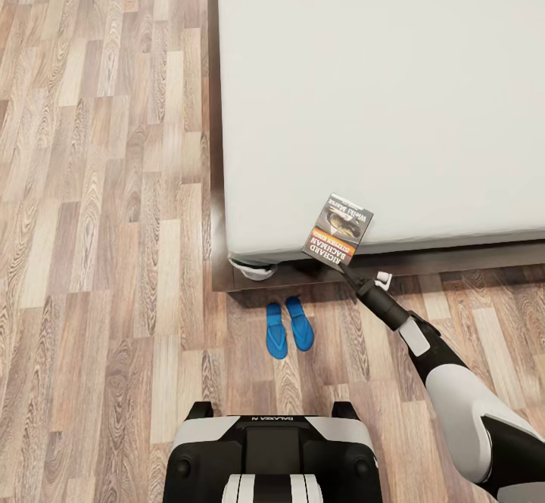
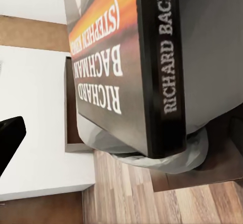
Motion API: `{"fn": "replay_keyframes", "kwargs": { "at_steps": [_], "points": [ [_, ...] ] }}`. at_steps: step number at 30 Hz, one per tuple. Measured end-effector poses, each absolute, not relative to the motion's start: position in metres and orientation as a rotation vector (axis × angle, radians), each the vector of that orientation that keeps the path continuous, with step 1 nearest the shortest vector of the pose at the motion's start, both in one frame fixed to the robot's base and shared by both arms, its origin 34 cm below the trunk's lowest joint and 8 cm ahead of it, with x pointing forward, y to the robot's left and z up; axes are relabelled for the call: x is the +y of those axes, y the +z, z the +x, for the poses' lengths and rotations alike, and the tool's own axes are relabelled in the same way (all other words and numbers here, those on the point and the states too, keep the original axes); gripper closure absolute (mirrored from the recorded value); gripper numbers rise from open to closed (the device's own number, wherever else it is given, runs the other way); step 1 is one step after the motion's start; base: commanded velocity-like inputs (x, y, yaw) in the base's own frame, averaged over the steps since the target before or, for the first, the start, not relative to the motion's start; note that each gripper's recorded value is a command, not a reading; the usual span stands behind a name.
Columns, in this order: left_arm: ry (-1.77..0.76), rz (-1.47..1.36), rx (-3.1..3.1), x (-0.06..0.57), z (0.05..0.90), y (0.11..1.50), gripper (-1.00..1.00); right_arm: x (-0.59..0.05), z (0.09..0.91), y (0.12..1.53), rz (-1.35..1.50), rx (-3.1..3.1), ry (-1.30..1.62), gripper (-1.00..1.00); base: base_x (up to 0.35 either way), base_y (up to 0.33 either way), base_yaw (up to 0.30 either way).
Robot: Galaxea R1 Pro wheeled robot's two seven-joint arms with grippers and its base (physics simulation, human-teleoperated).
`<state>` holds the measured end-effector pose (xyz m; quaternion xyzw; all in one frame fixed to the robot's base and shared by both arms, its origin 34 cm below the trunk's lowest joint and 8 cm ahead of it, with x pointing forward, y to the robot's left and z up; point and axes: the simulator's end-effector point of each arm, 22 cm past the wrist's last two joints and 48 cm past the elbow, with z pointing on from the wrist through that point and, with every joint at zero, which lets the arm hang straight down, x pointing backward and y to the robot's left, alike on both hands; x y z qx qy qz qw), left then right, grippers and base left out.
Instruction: In the bedroom, move the book from the bed onto either nightstand, and place the two sandals side by side next to the bed.
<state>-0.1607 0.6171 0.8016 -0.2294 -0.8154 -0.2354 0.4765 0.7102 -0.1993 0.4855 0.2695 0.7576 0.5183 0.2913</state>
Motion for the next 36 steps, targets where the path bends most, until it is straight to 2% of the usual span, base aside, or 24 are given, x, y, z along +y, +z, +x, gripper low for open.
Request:
{"fn": "replay_keyframes", "kwargs": {
  "at_steps": [36],
  "points": [
    [-0.574, -0.56, -1.995, 0.6167, -0.1606, 0.7931, -1.0, -0.1966, 0.7153, 0.4781, 0.716, 2.019, 1.388, -1.0, 0.0, 0.0, 0.0]
  ]
}}
